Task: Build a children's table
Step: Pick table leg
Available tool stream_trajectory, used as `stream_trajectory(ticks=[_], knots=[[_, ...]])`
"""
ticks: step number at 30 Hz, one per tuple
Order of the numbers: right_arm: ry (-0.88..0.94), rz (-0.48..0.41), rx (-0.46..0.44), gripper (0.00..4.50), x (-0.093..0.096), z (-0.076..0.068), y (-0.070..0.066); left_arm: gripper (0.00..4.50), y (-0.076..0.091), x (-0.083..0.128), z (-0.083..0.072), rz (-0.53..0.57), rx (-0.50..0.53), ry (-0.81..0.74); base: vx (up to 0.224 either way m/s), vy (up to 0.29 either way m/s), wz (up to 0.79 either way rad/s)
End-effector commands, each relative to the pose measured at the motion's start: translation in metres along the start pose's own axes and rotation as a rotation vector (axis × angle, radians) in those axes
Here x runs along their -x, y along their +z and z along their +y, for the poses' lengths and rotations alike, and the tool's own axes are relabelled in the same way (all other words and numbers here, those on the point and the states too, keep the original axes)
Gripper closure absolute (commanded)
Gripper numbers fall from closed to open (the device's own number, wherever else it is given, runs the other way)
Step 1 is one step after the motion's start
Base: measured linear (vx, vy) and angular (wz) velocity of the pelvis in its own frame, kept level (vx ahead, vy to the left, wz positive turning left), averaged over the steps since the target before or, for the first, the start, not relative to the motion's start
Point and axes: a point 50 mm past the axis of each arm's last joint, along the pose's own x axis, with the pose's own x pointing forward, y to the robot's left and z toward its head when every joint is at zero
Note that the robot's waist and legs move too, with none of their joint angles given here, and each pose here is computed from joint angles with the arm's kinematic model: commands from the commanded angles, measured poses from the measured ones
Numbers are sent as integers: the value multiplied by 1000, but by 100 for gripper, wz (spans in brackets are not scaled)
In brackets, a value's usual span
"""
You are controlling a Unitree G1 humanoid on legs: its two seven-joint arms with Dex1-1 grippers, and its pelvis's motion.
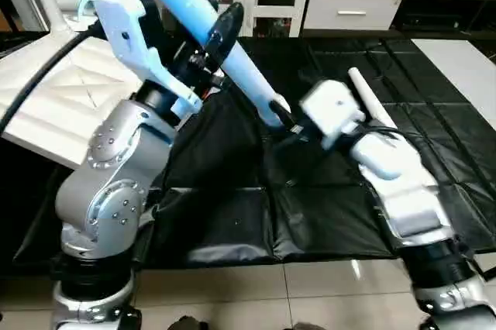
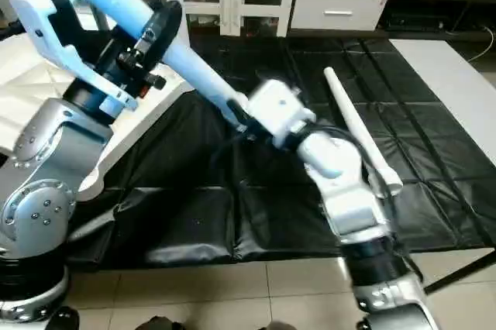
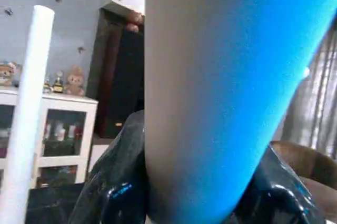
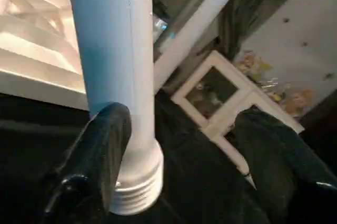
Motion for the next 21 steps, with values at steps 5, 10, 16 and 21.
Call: stream_trajectory(ticks=[5, 10, 16, 21], knots=[[-83, 7, 37, 58, -19, 17, 6, 282, 2, -4, -7, -60, -46, -25, 0, 0, 0], [-58, -3, 47, 58, -25, 31, 7, 282, 4, -3, -3, -67, -61, -9, 0, 0, 0], [0, 0, 21, 58, -33, 40, 5, 282, 5, -5, -5, -93, -32, -8, 0, 0, 0], [-8, -18, 22, 58, -33, 39, 7, 282, 8, -5, 1, -111, -46, 22, 0, 0, 0]])
